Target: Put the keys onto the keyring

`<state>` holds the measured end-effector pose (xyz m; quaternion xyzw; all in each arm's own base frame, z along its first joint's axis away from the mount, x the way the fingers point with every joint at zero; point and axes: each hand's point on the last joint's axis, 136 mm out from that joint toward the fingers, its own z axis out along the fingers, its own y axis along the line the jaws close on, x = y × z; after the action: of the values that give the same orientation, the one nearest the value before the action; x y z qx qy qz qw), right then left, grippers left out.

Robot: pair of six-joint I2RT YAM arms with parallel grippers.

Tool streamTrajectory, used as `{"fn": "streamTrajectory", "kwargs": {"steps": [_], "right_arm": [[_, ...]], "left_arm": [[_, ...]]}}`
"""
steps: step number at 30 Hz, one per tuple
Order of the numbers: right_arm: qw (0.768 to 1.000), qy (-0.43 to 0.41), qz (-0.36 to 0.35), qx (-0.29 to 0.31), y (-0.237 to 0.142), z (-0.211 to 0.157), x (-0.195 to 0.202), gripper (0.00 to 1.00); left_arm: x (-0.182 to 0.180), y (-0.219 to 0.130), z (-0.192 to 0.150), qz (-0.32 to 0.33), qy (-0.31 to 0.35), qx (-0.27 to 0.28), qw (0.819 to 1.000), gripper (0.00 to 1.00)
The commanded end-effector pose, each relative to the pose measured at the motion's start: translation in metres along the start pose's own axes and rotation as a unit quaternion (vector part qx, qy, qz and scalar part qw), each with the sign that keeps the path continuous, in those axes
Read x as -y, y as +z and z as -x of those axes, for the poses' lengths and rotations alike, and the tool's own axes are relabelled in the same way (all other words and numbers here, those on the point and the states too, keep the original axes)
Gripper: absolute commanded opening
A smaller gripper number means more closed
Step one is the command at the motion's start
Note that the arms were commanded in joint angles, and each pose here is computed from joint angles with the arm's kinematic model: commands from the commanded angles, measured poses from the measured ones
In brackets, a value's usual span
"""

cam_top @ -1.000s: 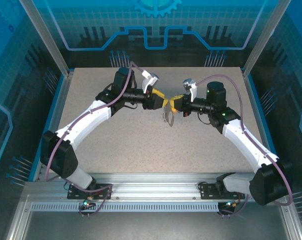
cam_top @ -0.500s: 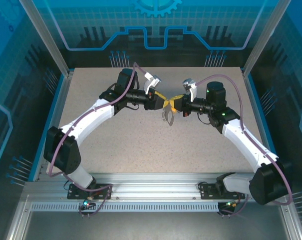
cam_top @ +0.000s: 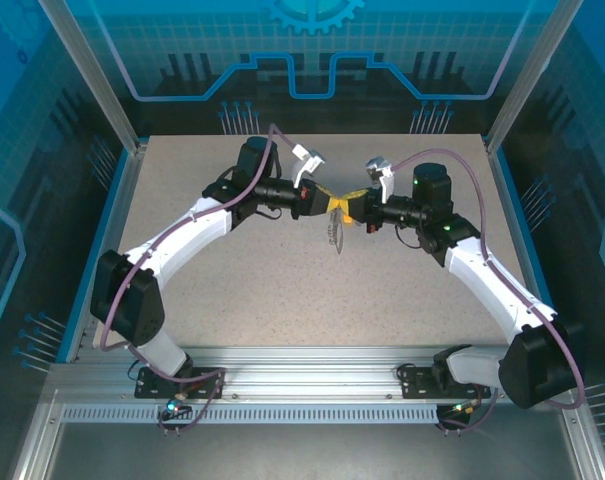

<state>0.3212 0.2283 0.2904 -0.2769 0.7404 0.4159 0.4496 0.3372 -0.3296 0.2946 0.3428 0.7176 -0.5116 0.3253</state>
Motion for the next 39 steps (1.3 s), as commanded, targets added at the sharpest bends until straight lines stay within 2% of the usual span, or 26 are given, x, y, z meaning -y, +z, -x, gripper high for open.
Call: {"fn": "streamTrajectory", "kwargs": {"steps": [1,4,7,13,22,38,39], "right_arm": [[1.000,-0.006,0.006,0.017,-0.005,0.015,-0.005,0.04],[0.999,0.005,-0.007,0.034,-0.018,0.020,0.001,0.31],[0.998,0.014,-0.023,0.056,-0.035,0.025,0.005,0.41],[0.996,0.020,-0.028,0.080,-0.054,0.023,0.000,0.46],[0.997,0.028,0.013,0.072,-0.046,0.004,-0.011,0.54],[0.997,0.009,0.031,0.063,-0.028,0.014,-0.022,0.56],[0.997,0.001,0.034,0.068,-0.029,0.022,-0.026,0.56]], "left_arm": [[0.008,0.002,0.013,-0.023,0.013,0.026,0.999,0.00],[0.008,-0.001,0.017,-0.021,0.012,0.048,0.999,0.00],[0.011,-0.006,0.020,-0.022,0.011,0.073,0.997,0.00],[0.020,-0.016,0.021,-0.028,0.010,0.109,0.994,0.00],[0.033,-0.025,0.023,-0.045,0.007,0.134,0.990,0.00],[0.041,-0.027,0.022,-0.057,0.006,0.129,0.990,0.00],[0.041,-0.027,0.022,-0.057,0.005,0.128,0.990,0.00]]}}
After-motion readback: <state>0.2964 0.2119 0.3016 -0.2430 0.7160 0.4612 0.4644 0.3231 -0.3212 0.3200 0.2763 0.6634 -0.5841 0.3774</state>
